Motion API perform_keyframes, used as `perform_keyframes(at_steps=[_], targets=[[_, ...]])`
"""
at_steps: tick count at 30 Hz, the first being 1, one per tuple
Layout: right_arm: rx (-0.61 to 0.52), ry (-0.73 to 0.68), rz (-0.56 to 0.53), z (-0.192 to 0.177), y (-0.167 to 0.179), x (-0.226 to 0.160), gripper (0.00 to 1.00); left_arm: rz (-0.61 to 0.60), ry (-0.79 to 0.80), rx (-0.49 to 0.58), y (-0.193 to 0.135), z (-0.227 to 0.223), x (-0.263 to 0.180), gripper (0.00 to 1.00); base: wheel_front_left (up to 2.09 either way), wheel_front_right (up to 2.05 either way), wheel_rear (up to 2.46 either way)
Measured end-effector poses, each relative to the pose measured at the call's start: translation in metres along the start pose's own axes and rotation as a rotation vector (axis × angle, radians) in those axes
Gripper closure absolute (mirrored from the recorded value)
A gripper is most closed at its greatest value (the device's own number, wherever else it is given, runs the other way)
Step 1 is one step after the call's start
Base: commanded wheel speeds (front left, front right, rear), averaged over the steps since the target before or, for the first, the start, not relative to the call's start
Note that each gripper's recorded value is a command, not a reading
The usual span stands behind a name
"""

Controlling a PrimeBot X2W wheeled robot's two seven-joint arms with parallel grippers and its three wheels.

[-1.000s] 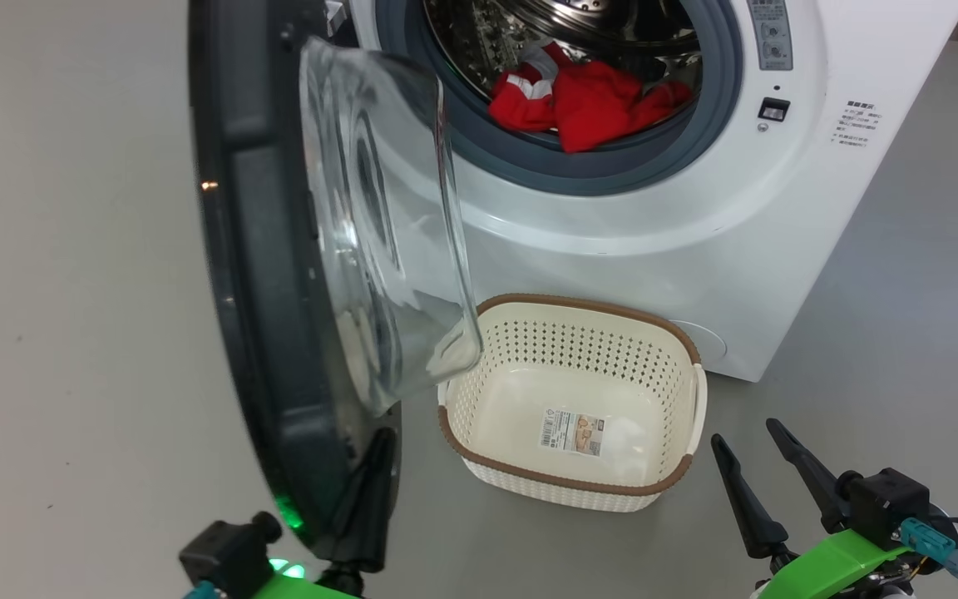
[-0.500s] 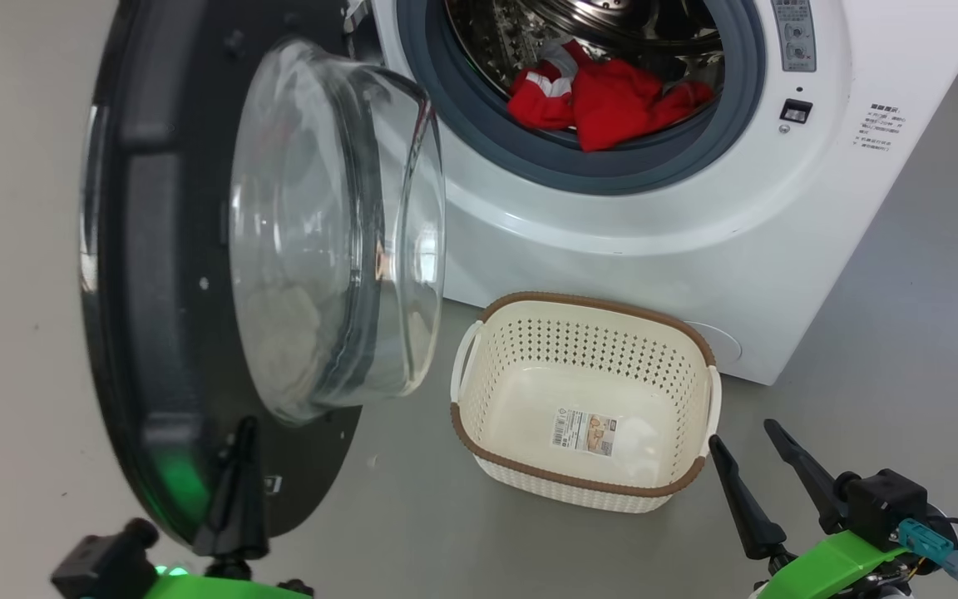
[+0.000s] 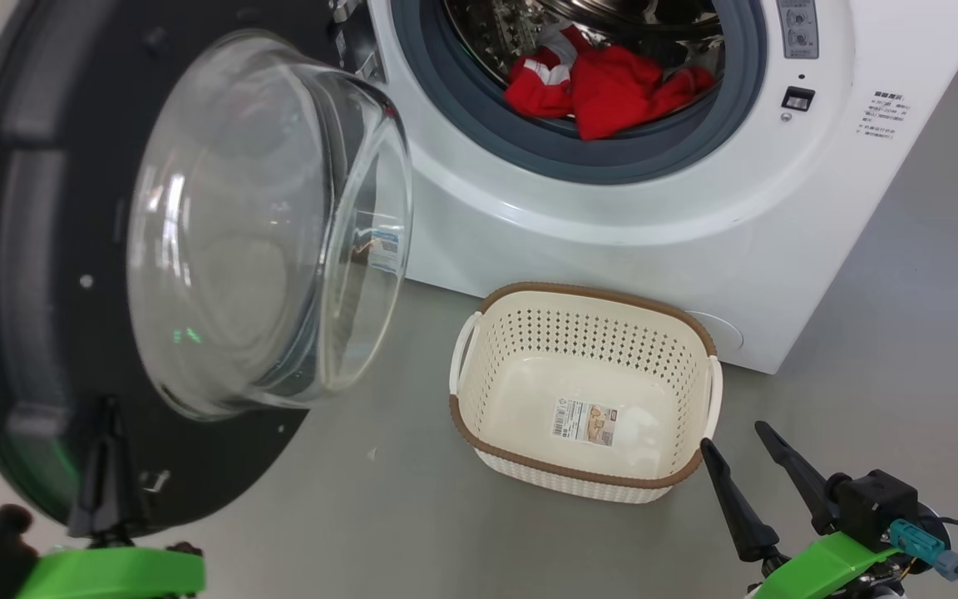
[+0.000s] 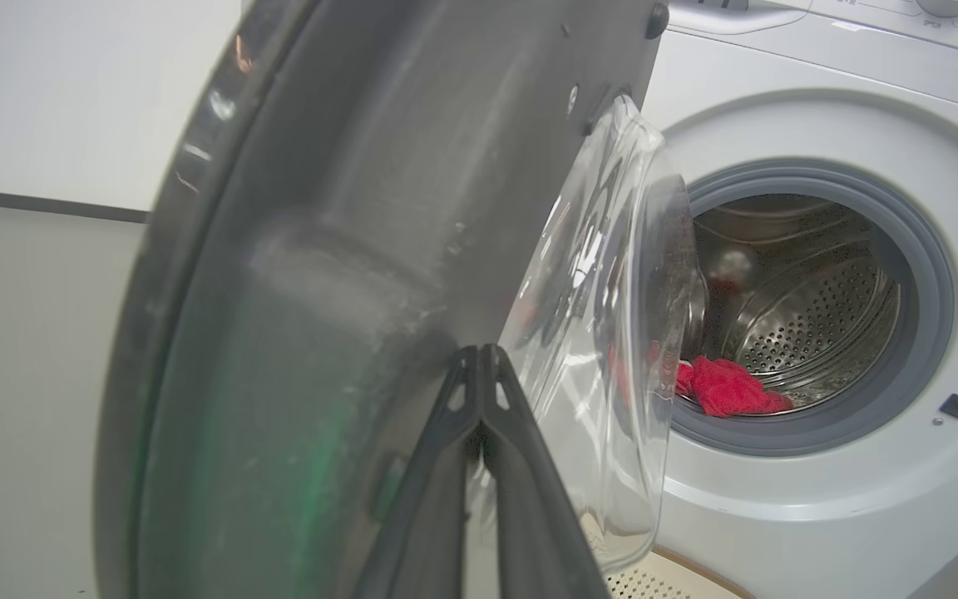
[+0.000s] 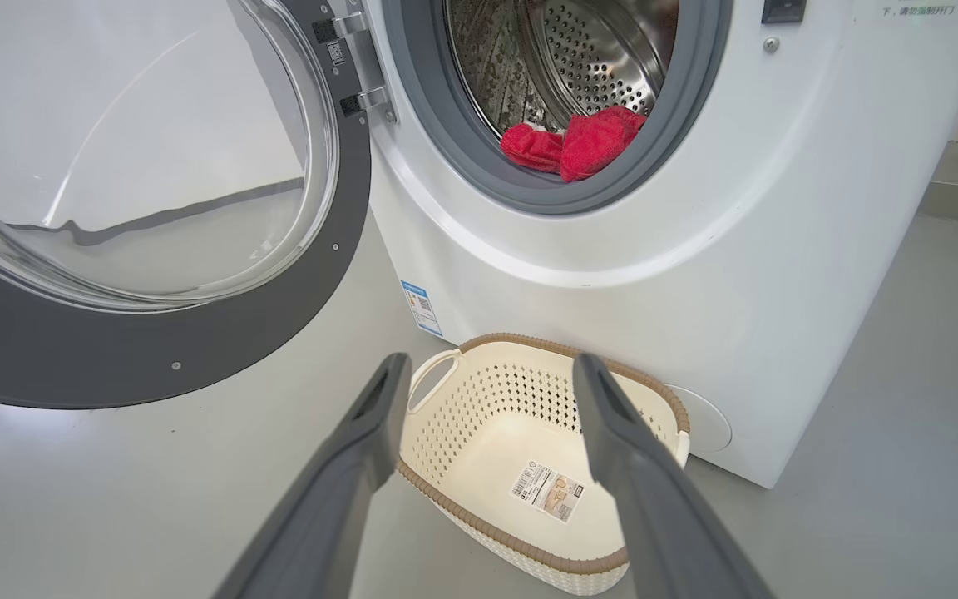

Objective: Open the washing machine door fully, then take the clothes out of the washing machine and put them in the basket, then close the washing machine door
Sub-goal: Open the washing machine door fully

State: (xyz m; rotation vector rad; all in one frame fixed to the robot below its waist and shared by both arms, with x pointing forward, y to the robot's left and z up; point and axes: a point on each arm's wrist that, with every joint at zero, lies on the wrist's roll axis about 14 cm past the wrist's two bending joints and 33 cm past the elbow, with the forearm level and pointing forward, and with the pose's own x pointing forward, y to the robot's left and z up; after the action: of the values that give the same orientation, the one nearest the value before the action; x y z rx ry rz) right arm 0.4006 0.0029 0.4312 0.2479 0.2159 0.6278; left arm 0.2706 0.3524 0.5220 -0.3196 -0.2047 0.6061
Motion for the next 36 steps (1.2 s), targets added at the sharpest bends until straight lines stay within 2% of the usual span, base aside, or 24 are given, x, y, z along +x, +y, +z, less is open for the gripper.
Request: perform_keyframes(at_steps=[23, 36], targets=[[0.016, 0.015, -0.013, -0.009, -0.015, 0.011, 0.0, 0.206, -0.024, 0.124, 0.083, 0.021, 0.05, 1.0, 0.0, 0.0, 0.0], [0.018, 0.026, -0.03, -0.014, -0.03, 0.016, 0.0, 0.266, 0.004, 0.158, 0.102, 0.019, 0.073, 1.0, 0.0, 0.0, 0.0]])
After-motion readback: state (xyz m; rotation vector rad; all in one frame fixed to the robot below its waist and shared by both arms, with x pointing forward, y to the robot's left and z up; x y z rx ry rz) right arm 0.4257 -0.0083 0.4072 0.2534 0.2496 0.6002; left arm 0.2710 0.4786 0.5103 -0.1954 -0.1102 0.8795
